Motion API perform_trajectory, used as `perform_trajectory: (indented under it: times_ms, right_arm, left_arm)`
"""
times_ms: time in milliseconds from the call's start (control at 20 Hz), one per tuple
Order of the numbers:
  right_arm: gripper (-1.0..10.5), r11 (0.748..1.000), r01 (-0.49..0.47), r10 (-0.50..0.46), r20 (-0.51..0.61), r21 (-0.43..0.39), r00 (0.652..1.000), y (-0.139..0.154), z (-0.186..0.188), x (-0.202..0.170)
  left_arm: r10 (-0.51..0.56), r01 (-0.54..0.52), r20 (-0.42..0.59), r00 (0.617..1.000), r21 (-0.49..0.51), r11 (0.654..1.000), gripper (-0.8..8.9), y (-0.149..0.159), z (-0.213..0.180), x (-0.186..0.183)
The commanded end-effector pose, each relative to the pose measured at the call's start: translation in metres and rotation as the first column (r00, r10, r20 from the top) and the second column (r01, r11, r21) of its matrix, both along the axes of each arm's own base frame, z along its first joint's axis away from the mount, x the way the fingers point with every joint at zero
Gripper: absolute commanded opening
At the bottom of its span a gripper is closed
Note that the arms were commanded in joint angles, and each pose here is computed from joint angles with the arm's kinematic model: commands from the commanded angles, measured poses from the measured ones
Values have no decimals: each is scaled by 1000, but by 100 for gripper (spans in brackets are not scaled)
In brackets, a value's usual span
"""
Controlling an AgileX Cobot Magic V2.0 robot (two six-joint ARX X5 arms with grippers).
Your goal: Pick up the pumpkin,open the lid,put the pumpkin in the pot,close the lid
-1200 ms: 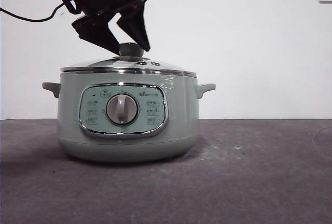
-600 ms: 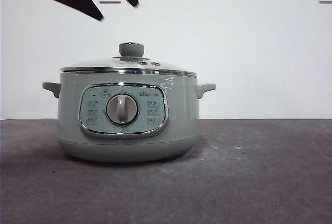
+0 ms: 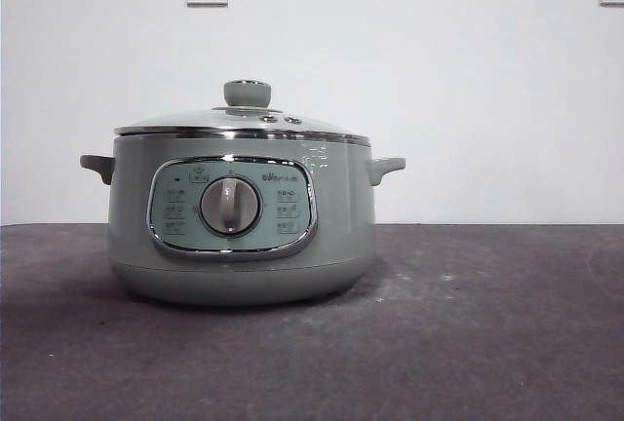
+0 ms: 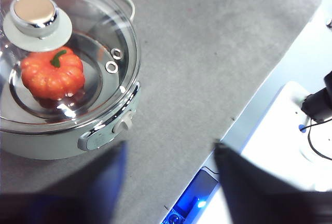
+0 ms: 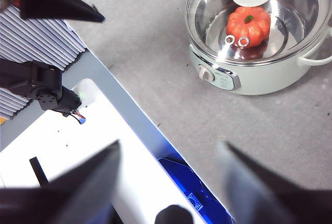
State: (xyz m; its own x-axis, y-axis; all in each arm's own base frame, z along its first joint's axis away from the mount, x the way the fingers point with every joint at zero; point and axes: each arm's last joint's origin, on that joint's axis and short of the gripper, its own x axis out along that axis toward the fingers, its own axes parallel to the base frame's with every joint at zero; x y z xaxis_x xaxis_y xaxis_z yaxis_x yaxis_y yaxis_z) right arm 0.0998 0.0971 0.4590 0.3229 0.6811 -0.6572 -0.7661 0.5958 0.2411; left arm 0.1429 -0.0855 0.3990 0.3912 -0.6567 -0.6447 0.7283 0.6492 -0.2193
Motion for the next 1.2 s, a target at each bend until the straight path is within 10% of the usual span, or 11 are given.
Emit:
perform_trajectory:
  times_ms: [50,700,850,1200]
  right_arm:
    - [1,1000,-4,4,-11,-13,1000,0,-1,-1]
    - [1,1000,-4,3,26,17,1000,-11,4,-14]
    - [1,1000,-4,3,38,28,999,-15,5,-18]
    - [1,998,-5,1,73,57,997,-26,9,-31]
  left_arm:
    - [-9,9,14,1000,-2,1000,-4,1,2,-3]
    - [-8,8,20,1000,-2,1000,-4,1,2,-3]
    - [5,-4,154,988,-5,1000,-4,1,9,3]
    - [253,-161,650,717,-199,967,-3,52,35,-16]
